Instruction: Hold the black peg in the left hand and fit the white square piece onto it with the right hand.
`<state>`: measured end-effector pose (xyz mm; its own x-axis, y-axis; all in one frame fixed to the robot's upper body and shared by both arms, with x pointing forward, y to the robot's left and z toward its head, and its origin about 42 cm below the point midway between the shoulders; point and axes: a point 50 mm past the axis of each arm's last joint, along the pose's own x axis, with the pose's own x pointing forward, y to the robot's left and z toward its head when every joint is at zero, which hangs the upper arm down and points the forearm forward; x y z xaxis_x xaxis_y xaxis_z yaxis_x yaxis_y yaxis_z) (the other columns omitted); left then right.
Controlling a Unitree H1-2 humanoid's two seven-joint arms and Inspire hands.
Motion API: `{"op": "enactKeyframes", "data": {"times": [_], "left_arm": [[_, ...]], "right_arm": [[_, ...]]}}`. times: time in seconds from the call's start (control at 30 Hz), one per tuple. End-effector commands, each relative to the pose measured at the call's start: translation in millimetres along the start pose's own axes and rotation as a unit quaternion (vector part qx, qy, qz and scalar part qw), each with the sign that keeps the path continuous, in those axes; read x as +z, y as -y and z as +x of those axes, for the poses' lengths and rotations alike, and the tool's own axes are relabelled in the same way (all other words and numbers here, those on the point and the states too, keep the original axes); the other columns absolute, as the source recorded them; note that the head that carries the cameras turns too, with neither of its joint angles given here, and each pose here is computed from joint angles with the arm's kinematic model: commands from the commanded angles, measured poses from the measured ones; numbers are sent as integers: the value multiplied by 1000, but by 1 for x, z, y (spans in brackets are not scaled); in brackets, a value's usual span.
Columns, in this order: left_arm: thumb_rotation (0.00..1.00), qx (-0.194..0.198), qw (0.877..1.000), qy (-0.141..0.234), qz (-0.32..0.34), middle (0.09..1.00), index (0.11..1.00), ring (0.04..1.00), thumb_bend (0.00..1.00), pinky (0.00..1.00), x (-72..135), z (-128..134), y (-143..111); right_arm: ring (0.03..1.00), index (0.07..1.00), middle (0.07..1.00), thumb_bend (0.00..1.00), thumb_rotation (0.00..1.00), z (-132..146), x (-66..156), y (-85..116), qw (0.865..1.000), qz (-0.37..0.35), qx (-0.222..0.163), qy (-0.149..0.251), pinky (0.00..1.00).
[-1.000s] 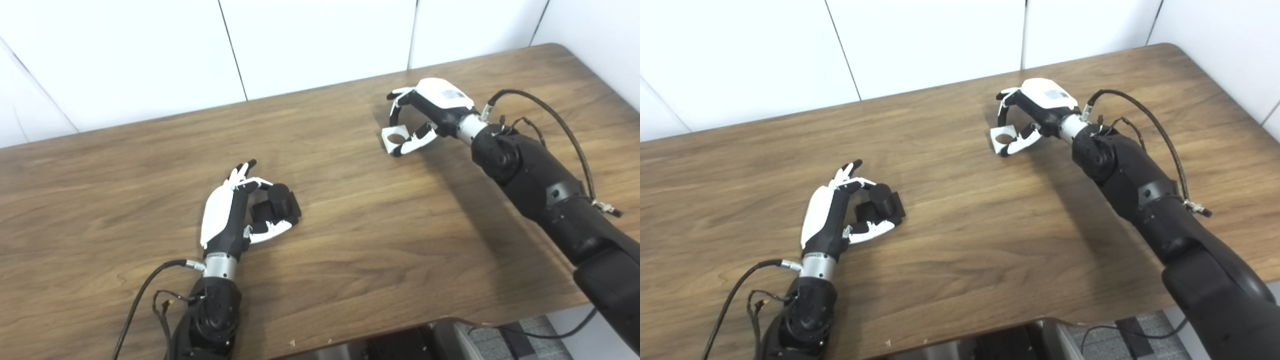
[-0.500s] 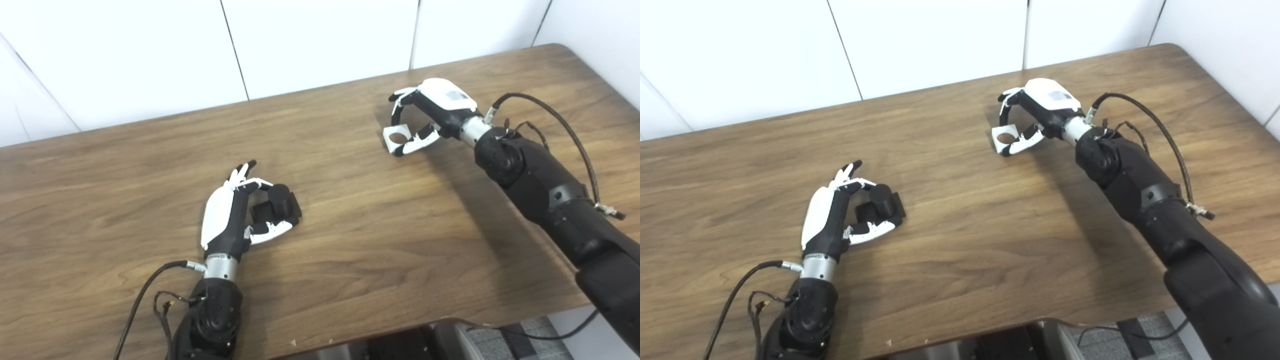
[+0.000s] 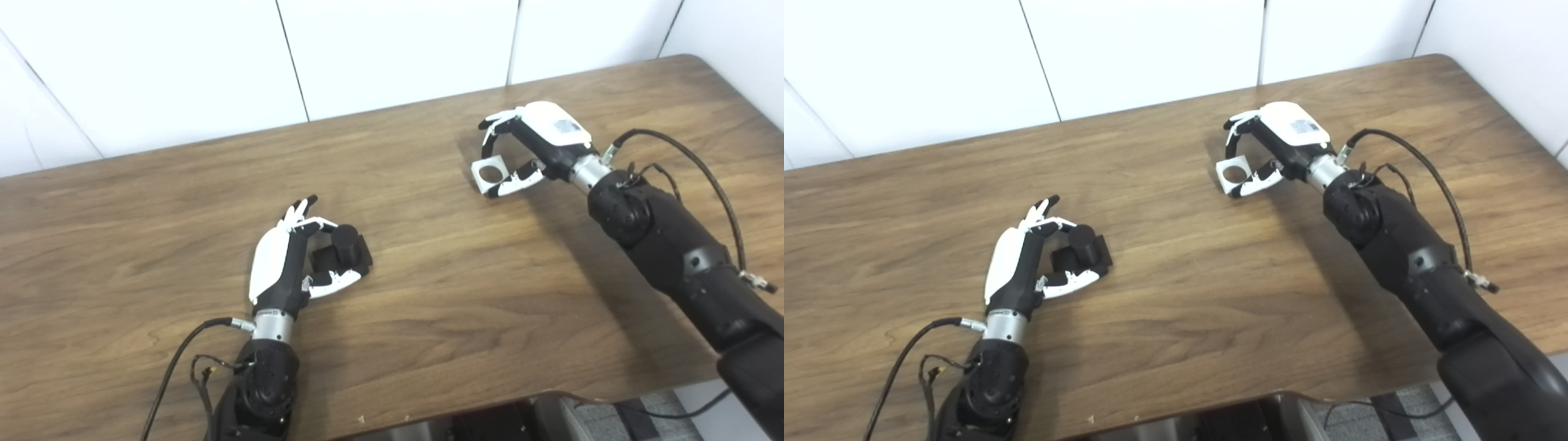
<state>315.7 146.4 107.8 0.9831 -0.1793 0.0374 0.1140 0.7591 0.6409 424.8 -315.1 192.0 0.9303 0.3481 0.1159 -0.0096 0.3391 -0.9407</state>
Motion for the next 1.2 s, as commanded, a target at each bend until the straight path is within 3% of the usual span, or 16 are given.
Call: {"op": "enactKeyframes", "data": {"times": [0.0, 0.3, 0.73, 1.03, 1.17], "left_arm": [[86, -20, 999, -35, 20, 962, 492, 1000, 516, 1000, -21, -13, 10], [87, -13, 999, -27, 16, 953, 491, 997, 516, 1000, -16, -9, 18], [89, -11, 999, -26, 32, 947, 490, 995, 514, 1000, -2, 0, 30], [90, -6, 999, -25, 35, 947, 490, 993, 514, 1000, -6, 1, 28], [90, -6, 999, -24, 39, 946, 490, 990, 515, 1000, -6, 2, 27]], "right_arm": [[865, 483, 806, 513, 145, 14, 18, 34, 998, -1, -52, 36, 915], [853, 484, 805, 515, 144, 7, 55, 52, 993, 25, -72, 90, 846], [841, 483, 784, 516, 140, -1, 97, 63, 982, 41, -87, 164, 773], [848, 482, 782, 517, 143, 4, 128, 60, 975, 62, -89, 192, 852], [850, 482, 781, 517, 143, 6, 137, 57, 974, 73, -84, 196, 842]]}}
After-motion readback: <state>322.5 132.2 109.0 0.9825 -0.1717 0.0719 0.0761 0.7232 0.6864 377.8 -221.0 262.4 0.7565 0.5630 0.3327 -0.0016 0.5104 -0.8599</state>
